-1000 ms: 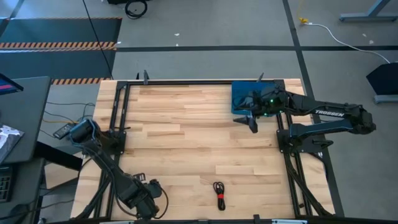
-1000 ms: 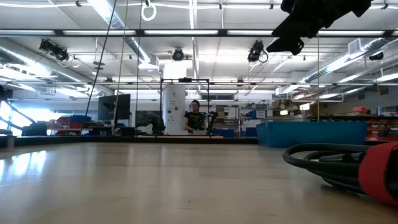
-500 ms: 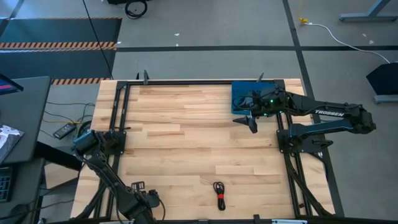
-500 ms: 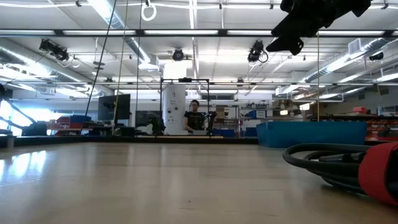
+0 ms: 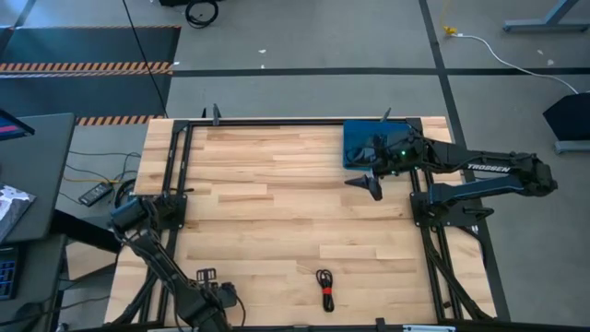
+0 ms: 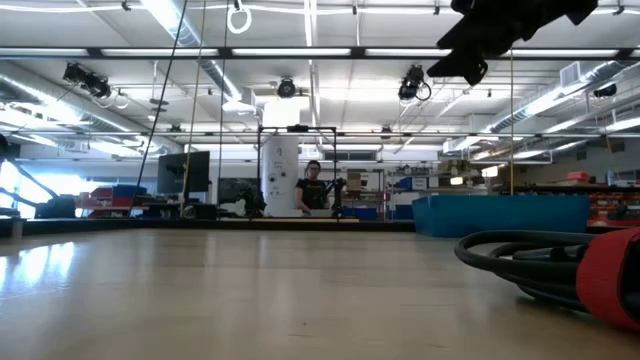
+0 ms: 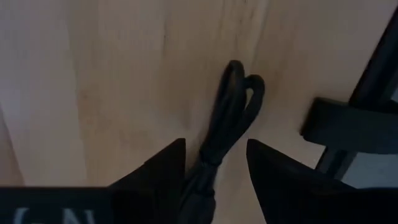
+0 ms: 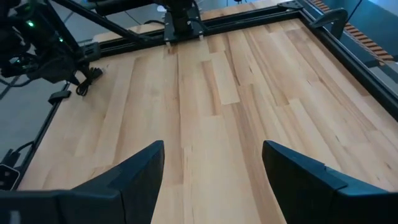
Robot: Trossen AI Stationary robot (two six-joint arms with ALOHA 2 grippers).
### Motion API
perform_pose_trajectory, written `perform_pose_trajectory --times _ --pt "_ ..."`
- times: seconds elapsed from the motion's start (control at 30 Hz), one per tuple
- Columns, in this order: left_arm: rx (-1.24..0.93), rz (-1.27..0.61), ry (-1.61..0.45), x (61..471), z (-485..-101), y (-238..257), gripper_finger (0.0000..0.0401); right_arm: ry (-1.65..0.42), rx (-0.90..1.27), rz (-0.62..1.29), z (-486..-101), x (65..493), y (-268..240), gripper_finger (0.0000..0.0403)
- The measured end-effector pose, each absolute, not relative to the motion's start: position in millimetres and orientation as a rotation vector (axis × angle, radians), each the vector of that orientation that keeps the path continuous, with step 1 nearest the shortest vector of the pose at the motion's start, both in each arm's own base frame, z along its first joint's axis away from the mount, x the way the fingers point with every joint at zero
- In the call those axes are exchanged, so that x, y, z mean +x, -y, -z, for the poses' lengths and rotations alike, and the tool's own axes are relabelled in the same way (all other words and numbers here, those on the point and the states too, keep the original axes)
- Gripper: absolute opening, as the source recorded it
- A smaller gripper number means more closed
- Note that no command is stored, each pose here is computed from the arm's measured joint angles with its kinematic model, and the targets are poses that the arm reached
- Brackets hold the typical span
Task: Pick and place USB-C Cables
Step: Put the black charger cable into the blue bin
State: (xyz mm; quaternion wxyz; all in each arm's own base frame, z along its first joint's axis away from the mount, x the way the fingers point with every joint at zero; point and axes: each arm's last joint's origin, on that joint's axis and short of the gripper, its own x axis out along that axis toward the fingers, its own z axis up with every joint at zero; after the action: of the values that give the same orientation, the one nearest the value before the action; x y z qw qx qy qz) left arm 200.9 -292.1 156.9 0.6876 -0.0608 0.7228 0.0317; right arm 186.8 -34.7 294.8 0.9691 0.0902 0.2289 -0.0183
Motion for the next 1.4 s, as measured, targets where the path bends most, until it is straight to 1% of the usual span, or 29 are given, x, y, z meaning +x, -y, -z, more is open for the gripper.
perform_pose_trajectory --times 0.2,0.3,0.4,0.53,0.8,0.97,1.03,1.2,1.4 --pt "-0.108 -0.062 -1.648 204 -145 293 0.0161 -0.464 0.177 0.024 -295 187 32 0.0277" --pt "-0.095 -0.054 -1.644 208 -144 290 0.0141 -0.465 0.175 0.017 -295 188 30 0.0277" --pt "-0.087 -0.052 -1.637 215 -144 285 0.01 -0.466 0.173 0.007 -295 188 28 0.0277" --pt "-0.074 -0.035 -1.638 224 -144 278 0.0028 -0.467 0.168 -0.012 -295 188 25 0.0277" --pt "-0.069 -0.122 -1.598 251 -148 248 0.0025 -0.471 0.164 -0.032 -295 189 21 0.0277" --pt "-0.071 -0.153 -1.517 268 -165 226 0.0025 -0.492 0.149 -0.044 -293 188 19 0.0277" --pt "-0.06 -0.192 -1.452 274 -175 214 0.0025 -0.518 0.13 -0.04 -291 187 19 0.0277" --pt "-0.037 -0.296 -1.216 289 -207 185 0.0025 -0.572 0.063 0.054 -286 184 23 0.0277" --pt "-0.032 -0.226 -0.904 321 -246 153 0.0025 -0.554 0.035 0.049 -287 185 23 0.0277"
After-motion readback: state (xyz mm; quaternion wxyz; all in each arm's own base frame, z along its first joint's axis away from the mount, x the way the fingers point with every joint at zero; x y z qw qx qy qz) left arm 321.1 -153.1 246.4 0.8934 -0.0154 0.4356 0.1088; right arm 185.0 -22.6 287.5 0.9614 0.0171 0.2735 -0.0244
